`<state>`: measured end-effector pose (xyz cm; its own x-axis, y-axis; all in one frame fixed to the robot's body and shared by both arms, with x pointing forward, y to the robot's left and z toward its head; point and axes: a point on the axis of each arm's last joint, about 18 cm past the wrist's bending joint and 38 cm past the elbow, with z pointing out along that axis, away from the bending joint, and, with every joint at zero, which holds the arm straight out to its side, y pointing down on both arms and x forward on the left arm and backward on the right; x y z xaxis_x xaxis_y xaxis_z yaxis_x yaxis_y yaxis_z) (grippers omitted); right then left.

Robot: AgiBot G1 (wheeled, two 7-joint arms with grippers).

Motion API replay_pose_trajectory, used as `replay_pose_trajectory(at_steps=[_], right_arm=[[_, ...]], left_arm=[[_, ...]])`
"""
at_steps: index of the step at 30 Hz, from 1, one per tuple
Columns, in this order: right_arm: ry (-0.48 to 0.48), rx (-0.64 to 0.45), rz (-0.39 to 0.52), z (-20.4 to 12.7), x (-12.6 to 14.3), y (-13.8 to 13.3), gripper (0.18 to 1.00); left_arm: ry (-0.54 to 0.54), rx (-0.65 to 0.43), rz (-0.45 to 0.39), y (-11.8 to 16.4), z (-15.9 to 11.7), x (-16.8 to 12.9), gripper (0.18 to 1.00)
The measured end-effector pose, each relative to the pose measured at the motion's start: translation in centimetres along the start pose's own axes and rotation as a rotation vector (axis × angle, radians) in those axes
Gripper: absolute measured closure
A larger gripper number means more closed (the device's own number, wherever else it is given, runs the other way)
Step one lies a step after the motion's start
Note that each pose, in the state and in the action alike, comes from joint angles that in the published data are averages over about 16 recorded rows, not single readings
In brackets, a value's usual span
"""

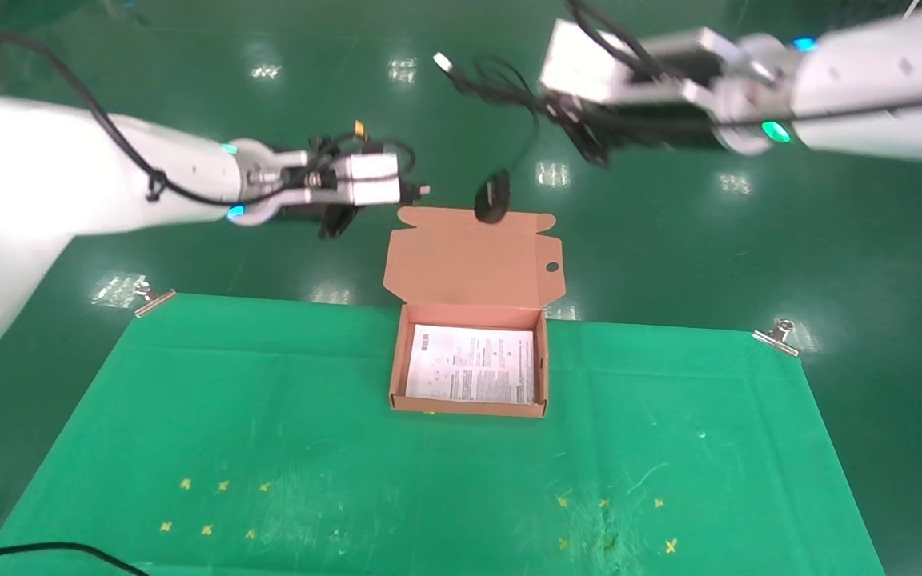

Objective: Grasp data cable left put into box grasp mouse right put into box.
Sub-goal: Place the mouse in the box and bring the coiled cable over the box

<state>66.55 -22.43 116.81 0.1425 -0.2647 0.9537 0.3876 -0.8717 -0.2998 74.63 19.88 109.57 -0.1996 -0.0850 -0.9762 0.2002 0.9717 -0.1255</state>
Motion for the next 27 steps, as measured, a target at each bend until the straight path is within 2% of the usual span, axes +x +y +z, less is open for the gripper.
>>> replay_pose_trajectory(at_steps=[5,11,18,27], right_arm=[[0.023,0.038,-0.015,0.9,1.1,-2.0,0.960],[0.012,0.051,-0.032,1.7,0.5,-2.6,0.960],[-0.046,0.043,-0.044,3.2,-2.7,-2.5,0.960],[-0.133,0.023,-0.036,6.3,-7.5,-2.5,0.961]], left_arm=[[-0.034,-0.002,-0.004,-0.4,-0.2,-1.3,0.913],[-0.034,-0.020,-0.005,0.2,-0.3,-1.4,0.913],[-0.001,-0.075,-0.022,1.9,-0.1,-0.3,0.913],[0.053,-0.197,-0.048,4.7,-0.3,1.4,0.914]])
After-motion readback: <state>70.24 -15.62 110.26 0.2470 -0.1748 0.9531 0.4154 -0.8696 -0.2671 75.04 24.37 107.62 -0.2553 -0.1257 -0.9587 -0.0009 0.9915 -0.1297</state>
